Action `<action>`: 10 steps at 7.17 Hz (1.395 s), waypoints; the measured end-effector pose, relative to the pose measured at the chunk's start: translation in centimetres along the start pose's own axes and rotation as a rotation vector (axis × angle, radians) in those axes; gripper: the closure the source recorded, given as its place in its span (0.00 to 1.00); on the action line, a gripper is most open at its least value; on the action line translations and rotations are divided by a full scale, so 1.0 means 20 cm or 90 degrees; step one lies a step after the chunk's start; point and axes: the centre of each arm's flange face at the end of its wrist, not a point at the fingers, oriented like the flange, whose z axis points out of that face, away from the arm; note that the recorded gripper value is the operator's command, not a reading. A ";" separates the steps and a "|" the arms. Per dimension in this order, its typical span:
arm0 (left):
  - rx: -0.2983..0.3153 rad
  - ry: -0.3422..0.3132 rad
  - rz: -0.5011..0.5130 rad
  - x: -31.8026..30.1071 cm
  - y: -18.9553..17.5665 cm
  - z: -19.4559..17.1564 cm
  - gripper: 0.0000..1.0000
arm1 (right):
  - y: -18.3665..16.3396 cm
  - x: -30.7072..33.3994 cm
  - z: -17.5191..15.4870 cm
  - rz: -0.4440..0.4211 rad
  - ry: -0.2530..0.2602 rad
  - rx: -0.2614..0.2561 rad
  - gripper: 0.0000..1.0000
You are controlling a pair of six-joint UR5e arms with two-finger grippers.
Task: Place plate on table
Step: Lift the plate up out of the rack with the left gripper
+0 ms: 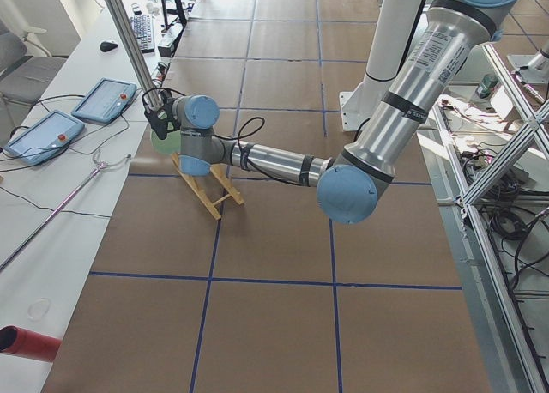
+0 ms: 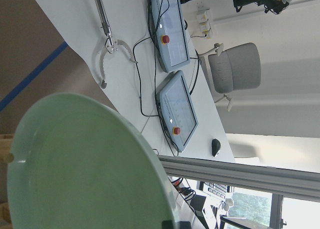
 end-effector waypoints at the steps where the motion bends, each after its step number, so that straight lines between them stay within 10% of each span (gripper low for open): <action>1: -0.004 0.002 -0.006 0.06 -0.03 -0.08 1.00 | 0.00 0.00 0.00 0.000 0.000 0.000 0.00; 10: -0.052 -0.051 0.046 0.78 0.77 -0.16 1.00 | 0.00 0.00 0.00 0.000 0.000 0.000 0.00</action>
